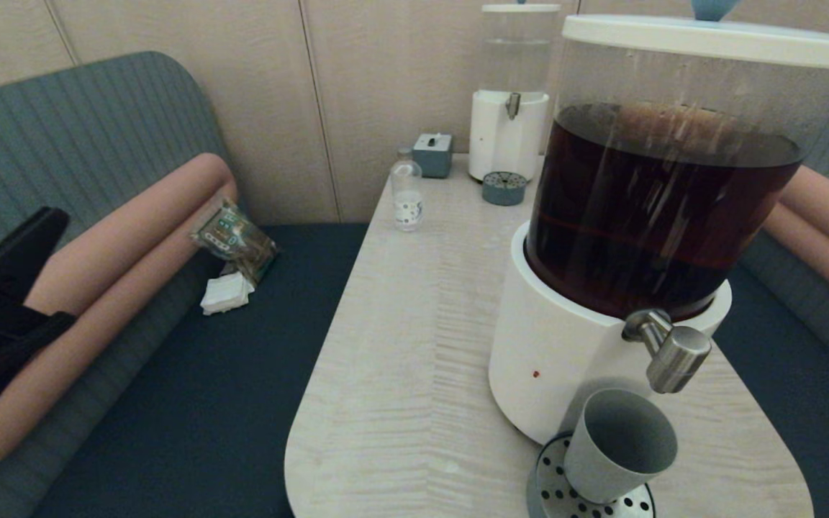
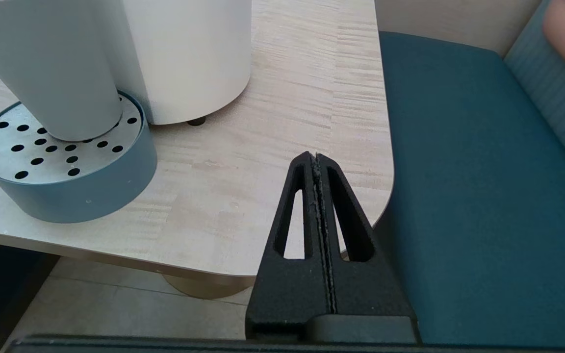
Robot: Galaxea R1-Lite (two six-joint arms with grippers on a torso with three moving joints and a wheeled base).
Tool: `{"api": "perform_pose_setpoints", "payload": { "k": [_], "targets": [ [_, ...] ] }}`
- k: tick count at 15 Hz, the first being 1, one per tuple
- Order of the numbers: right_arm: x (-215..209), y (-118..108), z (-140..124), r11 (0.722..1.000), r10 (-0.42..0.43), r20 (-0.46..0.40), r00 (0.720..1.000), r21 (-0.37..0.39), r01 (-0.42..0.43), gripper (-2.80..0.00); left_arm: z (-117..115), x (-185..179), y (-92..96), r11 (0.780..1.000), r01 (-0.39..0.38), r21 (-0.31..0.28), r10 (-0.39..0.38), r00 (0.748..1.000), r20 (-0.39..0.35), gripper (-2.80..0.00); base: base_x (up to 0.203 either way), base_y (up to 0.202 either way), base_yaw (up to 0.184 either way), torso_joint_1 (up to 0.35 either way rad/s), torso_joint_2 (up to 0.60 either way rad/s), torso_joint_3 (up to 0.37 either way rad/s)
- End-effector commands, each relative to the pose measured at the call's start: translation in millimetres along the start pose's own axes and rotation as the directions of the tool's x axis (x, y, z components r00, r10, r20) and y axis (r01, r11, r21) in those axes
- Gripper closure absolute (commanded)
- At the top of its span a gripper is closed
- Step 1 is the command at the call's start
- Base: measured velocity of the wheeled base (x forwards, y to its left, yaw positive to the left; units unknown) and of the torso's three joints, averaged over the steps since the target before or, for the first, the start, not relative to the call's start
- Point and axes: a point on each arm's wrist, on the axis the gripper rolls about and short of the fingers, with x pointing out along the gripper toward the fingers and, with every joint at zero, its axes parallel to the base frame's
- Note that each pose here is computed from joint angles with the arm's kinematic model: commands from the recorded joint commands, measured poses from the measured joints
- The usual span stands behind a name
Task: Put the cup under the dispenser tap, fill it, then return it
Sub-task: Turn on the faucet
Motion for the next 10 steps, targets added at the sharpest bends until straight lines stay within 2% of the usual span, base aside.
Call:
{"api": "perform_pose_setpoints", "payload": {
  "k": [1, 4, 7, 9, 10],
  "targets": [
    [0.5, 0.1, -2.6, 1.0, 0.001, -0.007, 1.0, -0.001, -0.001, 0.0, 26.0, -23.8, -2.2, 1.0, -0.01, 0.026, 0.007, 0.991, 0.132, 0.0, 0.0, 0.0, 0.0, 0.0, 0.0, 0.0],
    [0.4, 0.1, -2.6, 1.0, 0.001, -0.006, 1.0, -0.001, -0.001, 0.0, 51.7, -63.2, -11.2, 0.999, 0.008, 0.05, -0.022, 0.957, 0.289, 0.0, 0.0, 0.0, 0.0, 0.0, 0.0, 0.0],
    [0.5, 0.1, -2.6, 1.0, 0.001, -0.006, 1.0, -0.001, -0.001, 0.0, 71.7, -110.9, -22.1, 0.998, 0.035, 0.053, -0.055, 0.896, 0.441, 0.0, 0.0, 0.0, 0.0, 0.0, 0.0, 0.0],
    [0.4, 0.1, -2.6, 1.0, 0.001, -0.006, 1.0, -0.001, -0.001, 0.0, 78.1, -139.3, -27.0, 0.998, 0.042, 0.051, -0.062, 0.868, 0.492, 0.0, 0.0, 0.0, 0.0, 0.0, 0.0, 0.0],
    [0.4, 0.1, -2.6, 1.0, 0.001, -0.006, 1.0, -0.001, -0.001, 0.0, 78.3, -150.5, -28.1, 0.998, 0.04, 0.049, -0.059, 0.867, 0.495, 0.0, 0.0, 0.0, 0.0, 0.0, 0.0, 0.0]
  ]
}}
